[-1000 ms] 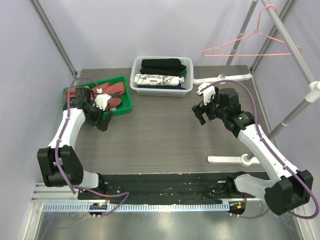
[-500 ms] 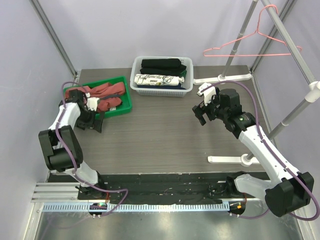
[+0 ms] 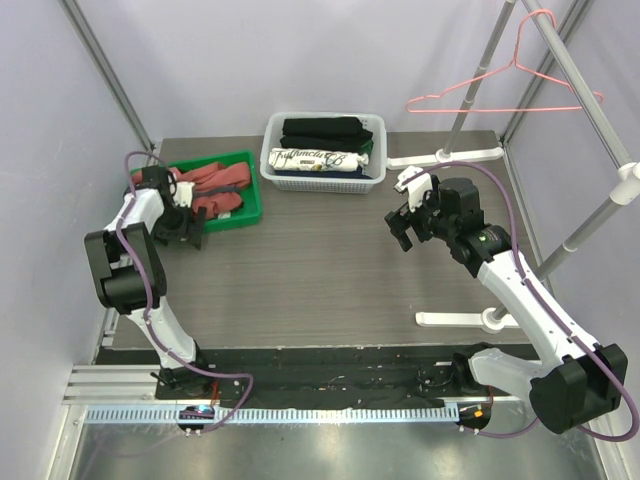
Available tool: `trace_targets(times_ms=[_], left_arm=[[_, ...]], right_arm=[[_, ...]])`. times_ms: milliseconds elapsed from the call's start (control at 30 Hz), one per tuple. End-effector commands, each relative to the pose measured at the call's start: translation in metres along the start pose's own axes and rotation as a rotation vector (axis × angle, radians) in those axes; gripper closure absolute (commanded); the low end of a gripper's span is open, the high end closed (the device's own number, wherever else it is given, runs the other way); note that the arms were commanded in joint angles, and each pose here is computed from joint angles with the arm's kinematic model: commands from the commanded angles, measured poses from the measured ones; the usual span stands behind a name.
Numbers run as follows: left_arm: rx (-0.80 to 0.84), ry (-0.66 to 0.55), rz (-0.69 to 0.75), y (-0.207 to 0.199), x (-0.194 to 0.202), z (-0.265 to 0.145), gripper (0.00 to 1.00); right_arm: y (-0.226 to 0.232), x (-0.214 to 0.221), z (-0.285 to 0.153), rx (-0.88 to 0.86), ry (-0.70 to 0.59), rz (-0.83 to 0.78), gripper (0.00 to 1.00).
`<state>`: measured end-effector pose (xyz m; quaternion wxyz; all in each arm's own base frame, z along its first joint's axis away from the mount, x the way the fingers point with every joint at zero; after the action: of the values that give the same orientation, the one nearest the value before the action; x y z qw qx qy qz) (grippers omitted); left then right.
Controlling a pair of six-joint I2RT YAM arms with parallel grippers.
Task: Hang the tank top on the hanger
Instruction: Move the bin to the corner of the board.
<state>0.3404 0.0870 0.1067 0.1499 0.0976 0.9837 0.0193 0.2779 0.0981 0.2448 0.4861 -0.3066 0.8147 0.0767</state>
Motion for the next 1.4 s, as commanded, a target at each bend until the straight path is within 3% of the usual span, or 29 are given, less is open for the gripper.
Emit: trace_targets(times_ms=[0,567,1367], left_arm=[[-0.073,-0.059,-0.024,0.015,-0.025,0.004,0.0],[-0.19,-0.089,0.001,0.017,-0.085,0.017,0.0],[-0.299,-0.113,0.048,0.019,-0.136,0.028,0.0]], right_arm=[[-0.002,-0.01,-0.005,0.008,-0.058,-0.005,0.0],[-0.002,-0.009,-0.003,0.005,-0.055,-0.004,0.0],[-0.002,-0.009,-0.003,0.003,-0.055,-0.004,0.0]])
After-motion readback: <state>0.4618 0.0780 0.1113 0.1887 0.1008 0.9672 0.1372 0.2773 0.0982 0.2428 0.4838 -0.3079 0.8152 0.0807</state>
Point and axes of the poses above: each gripper's point midway between its finger pads, its own z axis out along the fingers, its own y axis along the line the jaws close on, x = y × z, the point moved 6 cm from there along -z, back along the fingers, and after that the axes turned 5 degrees about z, right-handed, at the moved point
